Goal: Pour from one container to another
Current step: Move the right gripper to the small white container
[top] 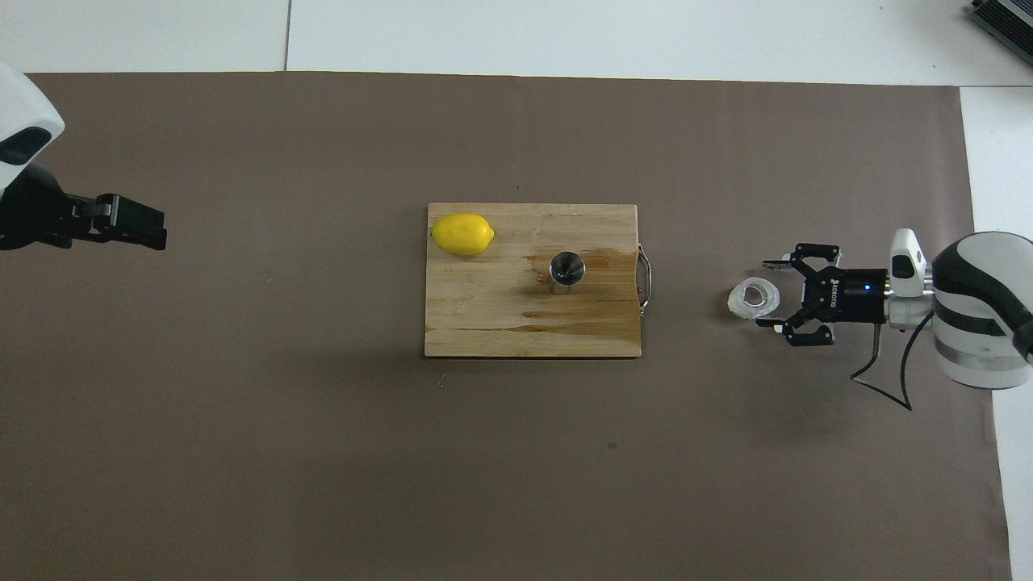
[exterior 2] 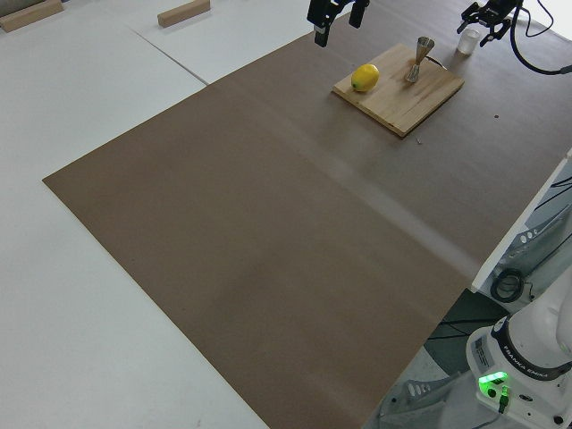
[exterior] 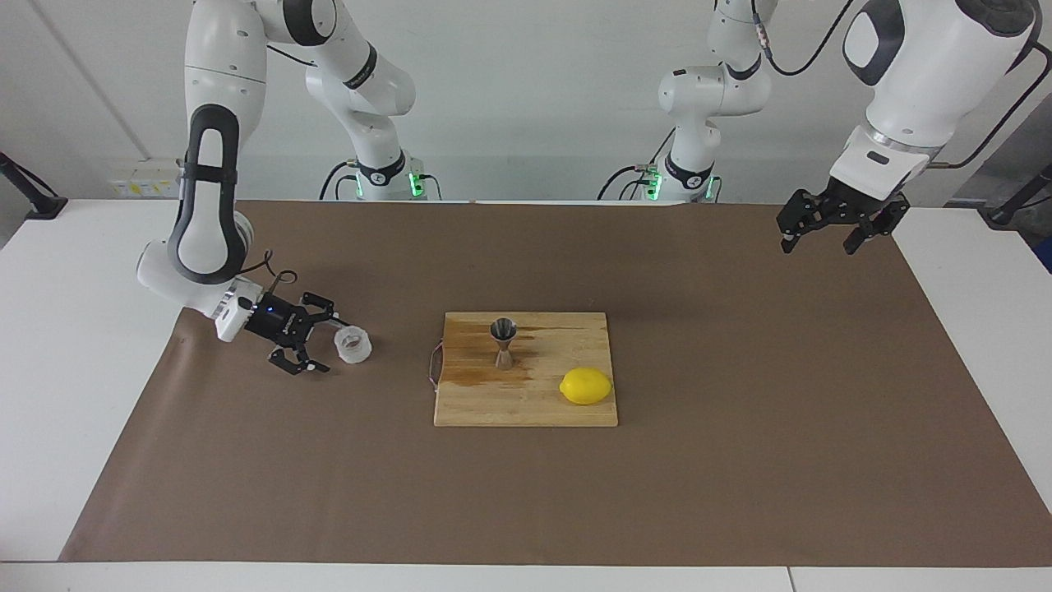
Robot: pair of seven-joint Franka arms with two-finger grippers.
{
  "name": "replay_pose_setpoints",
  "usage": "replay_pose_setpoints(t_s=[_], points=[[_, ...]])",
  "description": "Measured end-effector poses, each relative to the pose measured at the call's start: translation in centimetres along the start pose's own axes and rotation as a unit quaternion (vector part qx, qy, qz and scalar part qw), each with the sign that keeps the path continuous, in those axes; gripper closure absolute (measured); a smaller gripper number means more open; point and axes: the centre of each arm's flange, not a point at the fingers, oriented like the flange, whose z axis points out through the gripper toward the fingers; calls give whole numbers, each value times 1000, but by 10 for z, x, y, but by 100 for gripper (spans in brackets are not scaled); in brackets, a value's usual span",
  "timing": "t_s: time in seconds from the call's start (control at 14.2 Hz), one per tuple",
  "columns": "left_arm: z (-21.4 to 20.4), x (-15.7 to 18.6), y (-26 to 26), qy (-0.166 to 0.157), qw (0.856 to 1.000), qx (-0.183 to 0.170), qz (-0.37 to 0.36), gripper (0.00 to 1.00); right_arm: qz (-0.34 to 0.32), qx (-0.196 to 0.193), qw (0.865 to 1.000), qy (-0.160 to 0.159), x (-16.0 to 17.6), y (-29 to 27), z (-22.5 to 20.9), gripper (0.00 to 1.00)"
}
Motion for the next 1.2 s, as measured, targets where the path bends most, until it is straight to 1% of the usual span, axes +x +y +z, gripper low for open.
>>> replay_pose_setpoints(t_s=[0.21, 0.49, 0.85, 0.92, 1.13, 1.2], points=[[2, 0, 0, -2, 1000, 0, 0, 0, -11, 13, 1000, 0, 5, -5, 14, 0], [2, -1, 0, -3, 1000, 0, 0, 0, -23, 10, 1000, -8, -5, -11, 18, 0], [2, -1, 0, -2, 1000, 0, 0, 0, -29, 14, 999, -12, 0, -12, 26, 0], [2, -1, 0, -2, 1000, 0, 0, 0, -31, 14, 999, -13, 0, -12, 26, 7], [2, -1, 0, -2, 1000, 0, 0, 0, -36, 10, 999, -14, 4, -8, 24, 46], [2, -1, 0, -2, 1000, 0, 0, 0, -37, 10, 999, -14, 5, -8, 25, 51]])
